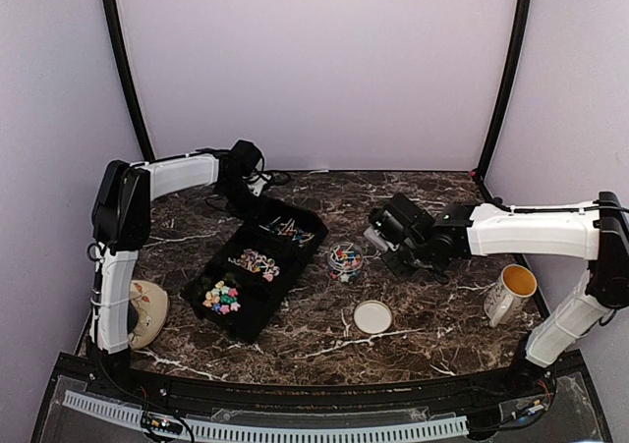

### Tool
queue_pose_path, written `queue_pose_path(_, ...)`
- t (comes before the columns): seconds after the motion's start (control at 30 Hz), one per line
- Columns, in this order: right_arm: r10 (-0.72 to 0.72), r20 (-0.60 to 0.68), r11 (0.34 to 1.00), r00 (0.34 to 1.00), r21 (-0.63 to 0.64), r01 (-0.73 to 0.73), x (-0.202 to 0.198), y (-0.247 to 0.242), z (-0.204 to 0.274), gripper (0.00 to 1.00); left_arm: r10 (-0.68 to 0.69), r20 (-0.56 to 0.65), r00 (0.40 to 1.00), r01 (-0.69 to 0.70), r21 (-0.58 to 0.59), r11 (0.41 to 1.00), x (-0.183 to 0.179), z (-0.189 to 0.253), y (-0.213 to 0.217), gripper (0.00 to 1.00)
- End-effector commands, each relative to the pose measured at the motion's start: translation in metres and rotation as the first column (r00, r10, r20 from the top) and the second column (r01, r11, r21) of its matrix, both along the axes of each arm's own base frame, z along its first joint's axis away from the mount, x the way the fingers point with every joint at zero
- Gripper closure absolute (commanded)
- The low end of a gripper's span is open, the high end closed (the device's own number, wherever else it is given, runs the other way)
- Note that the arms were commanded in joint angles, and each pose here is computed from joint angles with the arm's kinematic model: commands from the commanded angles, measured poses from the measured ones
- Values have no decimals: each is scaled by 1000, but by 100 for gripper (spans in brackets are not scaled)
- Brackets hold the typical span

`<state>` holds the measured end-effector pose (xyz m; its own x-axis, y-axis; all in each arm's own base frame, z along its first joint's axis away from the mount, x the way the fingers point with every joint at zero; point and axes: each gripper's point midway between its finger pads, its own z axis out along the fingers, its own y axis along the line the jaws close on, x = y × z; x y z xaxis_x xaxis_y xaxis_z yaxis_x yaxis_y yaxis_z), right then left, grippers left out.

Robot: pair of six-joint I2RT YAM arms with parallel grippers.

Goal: Pack the candies
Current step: Move the plate to the center of the board.

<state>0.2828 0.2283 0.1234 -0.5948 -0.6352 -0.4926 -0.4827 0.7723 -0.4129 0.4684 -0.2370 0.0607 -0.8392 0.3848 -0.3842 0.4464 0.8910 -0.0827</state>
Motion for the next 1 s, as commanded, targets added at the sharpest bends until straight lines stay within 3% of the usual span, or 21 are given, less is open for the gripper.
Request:
queue_pose_path(0.0, -63, 73, 995, 995, 88, 56, 17, 2, 11, 100, -22, 113, 993, 25, -24, 999, 39, 31, 3, 99)
queue_pose_path(0.37, -85, 62, 993, 994, 91, 80, 18, -4, 5, 100, 27, 140, 990, -17, -68, 998, 62, 43, 14, 72)
queue_pose_path(0.6, -95, 56, 992, 994, 93, 89, 15, -8, 5, 100, 86, 172, 981, -66, -120, 991, 66, 84, 17, 42)
queue_pose_path(0.73, -101, 62, 991, 993, 95, 95, 14, -10, 7, 100, 168, 142, 976, -149, -135, 980, 46, 108, 28, 27)
queue_pose_path(0.8, -101, 62, 991, 993, 97, 95, 14, -10, 7, 100, 200, 126, 972, -181, -150, 972, 27, 113, 34, 13)
queue_pose_path(0.97, -93, 61, 992, 994, 95, 87, 14, -9, 5, 100, 285, 164, 945, -254, -187, 949, -21, 128, 52, 8)
